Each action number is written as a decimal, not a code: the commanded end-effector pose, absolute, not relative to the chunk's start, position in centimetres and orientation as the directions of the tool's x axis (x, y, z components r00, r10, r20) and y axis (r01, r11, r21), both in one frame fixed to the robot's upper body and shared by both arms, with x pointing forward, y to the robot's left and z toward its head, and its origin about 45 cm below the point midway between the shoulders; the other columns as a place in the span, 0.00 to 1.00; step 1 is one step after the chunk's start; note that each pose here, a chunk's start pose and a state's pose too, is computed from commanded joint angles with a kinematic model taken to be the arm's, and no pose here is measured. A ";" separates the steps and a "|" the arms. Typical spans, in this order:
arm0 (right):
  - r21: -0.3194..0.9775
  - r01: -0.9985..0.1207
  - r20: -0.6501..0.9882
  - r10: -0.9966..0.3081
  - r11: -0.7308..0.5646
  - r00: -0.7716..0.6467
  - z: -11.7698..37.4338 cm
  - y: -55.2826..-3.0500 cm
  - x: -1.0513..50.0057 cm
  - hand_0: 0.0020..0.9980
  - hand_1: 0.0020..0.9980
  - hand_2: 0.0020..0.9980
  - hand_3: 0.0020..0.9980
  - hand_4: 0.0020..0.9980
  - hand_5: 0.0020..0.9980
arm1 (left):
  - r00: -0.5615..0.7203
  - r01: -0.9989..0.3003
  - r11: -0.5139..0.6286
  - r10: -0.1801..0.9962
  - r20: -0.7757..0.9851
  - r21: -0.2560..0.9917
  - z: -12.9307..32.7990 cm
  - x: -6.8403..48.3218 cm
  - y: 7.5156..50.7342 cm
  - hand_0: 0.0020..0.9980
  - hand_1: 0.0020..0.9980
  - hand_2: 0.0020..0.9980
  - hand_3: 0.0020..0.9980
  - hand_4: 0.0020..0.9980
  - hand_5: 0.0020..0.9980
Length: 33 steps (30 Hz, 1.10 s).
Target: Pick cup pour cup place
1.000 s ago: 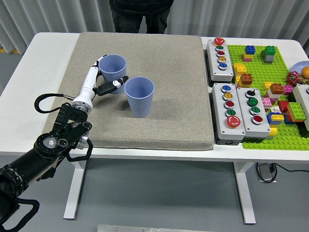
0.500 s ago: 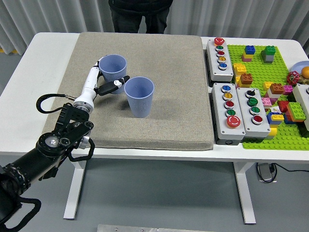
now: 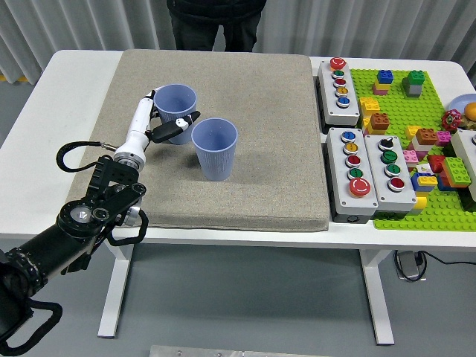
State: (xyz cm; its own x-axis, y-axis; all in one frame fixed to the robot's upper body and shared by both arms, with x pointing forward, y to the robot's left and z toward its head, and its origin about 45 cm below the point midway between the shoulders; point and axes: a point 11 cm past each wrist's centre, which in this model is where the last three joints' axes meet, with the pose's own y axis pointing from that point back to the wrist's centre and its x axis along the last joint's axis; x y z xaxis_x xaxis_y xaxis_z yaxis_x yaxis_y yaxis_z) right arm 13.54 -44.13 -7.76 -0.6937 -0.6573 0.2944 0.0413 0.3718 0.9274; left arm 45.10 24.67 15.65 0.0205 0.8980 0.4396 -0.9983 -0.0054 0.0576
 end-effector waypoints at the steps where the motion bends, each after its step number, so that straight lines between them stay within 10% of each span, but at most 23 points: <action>1: 0.928 0.041 0.294 -0.657 0.371 -0.694 -7.8 -44.1 13.5 0.67 0.61 0.55 0.55 0.00 0.17 | 0.020 -0.998 -0.007 0.898 0.440 0.060 15.6 45.1 24.7 0.58 0.65 0.78 0.76 0.94 0.39; 33: 0.929 0.043 0.291 -0.658 0.366 -0.694 -7.9 -44.0 13.3 0.67 0.61 0.55 0.55 0.00 0.16 | -0.004 -1.000 -0.012 0.906 0.424 0.017 15.9 44.4 23.7 0.42 0.51 0.61 0.62 0.88 0.30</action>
